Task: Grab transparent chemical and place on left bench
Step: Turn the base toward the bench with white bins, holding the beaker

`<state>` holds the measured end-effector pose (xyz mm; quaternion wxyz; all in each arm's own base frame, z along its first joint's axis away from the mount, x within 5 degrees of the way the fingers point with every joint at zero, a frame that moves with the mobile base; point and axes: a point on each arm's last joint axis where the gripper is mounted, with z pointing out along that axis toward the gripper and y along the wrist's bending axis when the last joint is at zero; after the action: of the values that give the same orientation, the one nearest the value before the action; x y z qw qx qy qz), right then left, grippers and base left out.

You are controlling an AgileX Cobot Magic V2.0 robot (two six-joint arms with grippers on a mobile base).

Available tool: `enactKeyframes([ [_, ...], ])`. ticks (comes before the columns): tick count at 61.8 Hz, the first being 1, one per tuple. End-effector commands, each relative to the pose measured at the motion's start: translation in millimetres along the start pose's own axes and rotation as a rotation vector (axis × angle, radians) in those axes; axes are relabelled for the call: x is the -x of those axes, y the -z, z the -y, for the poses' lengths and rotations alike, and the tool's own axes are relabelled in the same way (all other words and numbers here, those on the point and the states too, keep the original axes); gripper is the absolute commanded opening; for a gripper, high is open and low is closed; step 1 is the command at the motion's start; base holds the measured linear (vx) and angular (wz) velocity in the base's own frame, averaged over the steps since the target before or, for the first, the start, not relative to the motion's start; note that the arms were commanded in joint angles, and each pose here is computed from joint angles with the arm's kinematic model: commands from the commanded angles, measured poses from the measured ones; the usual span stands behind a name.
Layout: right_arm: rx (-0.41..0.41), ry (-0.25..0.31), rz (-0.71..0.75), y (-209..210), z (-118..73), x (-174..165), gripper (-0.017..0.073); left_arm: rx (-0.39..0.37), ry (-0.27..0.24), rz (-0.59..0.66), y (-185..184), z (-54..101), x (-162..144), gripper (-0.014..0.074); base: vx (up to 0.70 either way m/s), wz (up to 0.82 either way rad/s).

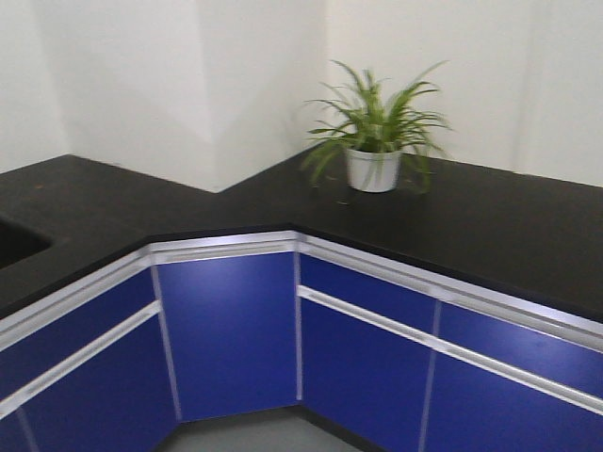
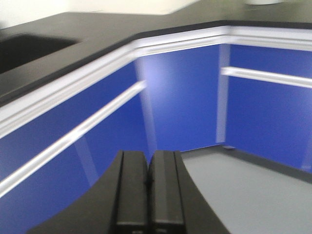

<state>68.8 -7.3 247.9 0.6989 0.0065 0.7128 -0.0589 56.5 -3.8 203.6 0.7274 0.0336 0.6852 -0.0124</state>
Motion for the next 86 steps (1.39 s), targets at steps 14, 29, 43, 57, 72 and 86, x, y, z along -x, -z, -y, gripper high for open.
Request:
enactKeyframes([
  [14,0.020,0.006,0.090,0.5,-1.4,15.7,-0.0008,0.002,0.009,0.081,1.3,-0.1,2.8,-0.0003,-0.08,1.10],
  [29,0.020,0.006,0.089,0.5,-1.4,15.6,-0.0008,0.002,0.009,0.081,1.3,-0.1,2.8,-0.0003,-0.02,1.00],
  [43,0.020,0.006,0.089,0.5,-1.4,15.6,-0.0008,0.002,0.009,0.081,1.3,-0.1,2.8,-0.0003,0.02,0.79],
  [57,0.020,0.006,0.088,0.5,-1.3,15.5,-0.0008,0.002,0.009,0.081,1.3,-0.1,2.8,-0.0003,0.08,0.55],
  [72,0.020,0.006,0.089,0.5,-1.4,15.6,-0.0008,0.002,0.009,0.081,1.3,-0.1,2.8,-0.0003,0.14,0.38],
  [86,0.020,0.006,0.089,0.5,-1.4,15.6,-0.0008,0.002,0.009,0.081,1.3,-0.1,2.8,-0.0003,0.21,0.31],
])
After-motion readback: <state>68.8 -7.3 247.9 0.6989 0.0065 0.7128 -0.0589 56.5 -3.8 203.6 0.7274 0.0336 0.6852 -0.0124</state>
